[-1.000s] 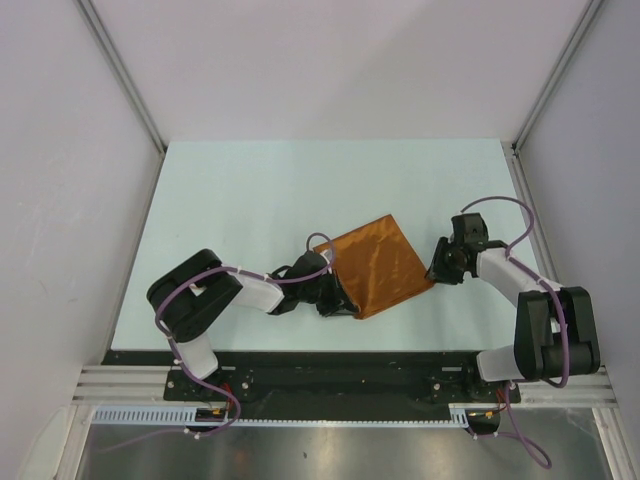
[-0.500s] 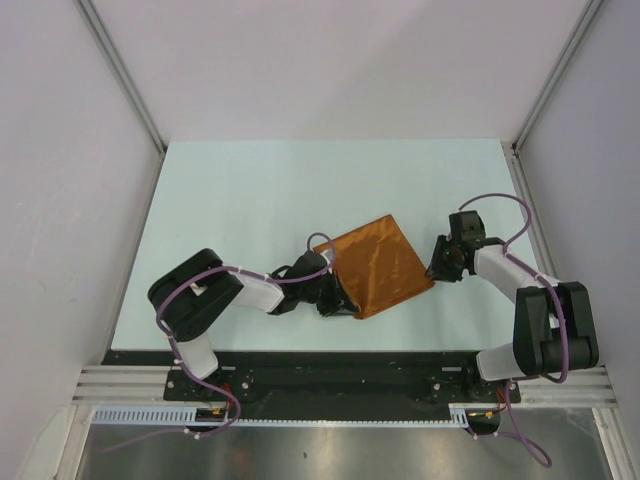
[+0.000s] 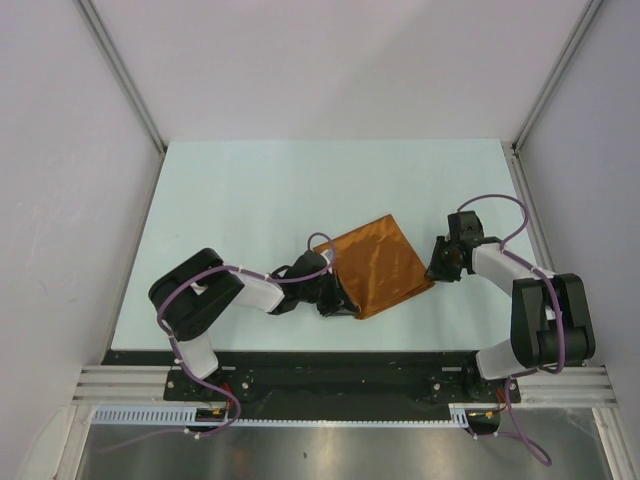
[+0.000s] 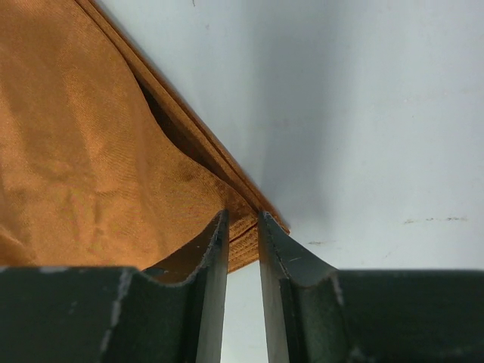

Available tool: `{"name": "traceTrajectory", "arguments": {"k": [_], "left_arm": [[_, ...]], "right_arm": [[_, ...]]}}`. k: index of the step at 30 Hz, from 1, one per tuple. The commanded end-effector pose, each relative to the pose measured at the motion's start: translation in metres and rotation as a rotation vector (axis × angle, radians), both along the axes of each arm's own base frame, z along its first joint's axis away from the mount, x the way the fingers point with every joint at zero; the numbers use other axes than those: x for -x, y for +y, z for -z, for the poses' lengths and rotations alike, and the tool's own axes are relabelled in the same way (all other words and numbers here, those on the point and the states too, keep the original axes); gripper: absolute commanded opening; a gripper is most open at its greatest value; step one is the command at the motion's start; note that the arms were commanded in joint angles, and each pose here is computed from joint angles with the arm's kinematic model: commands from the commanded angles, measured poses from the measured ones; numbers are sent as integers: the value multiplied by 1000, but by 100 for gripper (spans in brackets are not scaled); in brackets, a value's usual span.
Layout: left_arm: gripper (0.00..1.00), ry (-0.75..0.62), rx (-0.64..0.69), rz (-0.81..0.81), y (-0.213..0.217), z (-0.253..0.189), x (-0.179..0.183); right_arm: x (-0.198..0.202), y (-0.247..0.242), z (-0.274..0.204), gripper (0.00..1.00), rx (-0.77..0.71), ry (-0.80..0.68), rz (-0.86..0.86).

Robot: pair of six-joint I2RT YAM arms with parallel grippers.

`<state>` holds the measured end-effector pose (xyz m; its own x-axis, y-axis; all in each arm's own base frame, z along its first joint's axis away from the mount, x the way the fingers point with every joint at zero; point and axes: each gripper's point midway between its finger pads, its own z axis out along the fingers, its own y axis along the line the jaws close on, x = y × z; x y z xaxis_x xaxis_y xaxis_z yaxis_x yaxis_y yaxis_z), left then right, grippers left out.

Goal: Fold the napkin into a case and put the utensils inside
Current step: Pick up the top corner of the square-folded napkin from the center of the board.

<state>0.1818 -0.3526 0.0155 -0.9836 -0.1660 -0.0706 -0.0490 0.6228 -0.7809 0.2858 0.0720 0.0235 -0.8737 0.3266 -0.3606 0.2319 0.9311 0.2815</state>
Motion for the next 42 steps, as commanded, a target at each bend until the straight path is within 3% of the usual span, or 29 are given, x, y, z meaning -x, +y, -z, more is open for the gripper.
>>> {"name": "traceTrajectory", "arguments": {"k": [1,23,26,31,34,37,42], "left_arm": [[1,2,-37,7,7,12,3],[1,4,-30,1,9,11,5],[1,2,-38,0,10,12,5],[2,0,-41,0,11,11,5],[6,-11,-44,-6,14,10,5],[18,-46,-74,-16,21,7,3],[46,-83,-110,-4,32,-1,7]], "right_arm": [[-11,-4,-6,27,19,-32,12],[-10,0,7,31,18,2,4],[-11,3,2,27,16,-14,0],[-17,4,-10,12,11,-49,-7],[-21,6,-19,0,0,-74,-13],[-24,8,-30,0,-12,-104,-17],[-23,12,-45,0,-39,-138,-32]]}}
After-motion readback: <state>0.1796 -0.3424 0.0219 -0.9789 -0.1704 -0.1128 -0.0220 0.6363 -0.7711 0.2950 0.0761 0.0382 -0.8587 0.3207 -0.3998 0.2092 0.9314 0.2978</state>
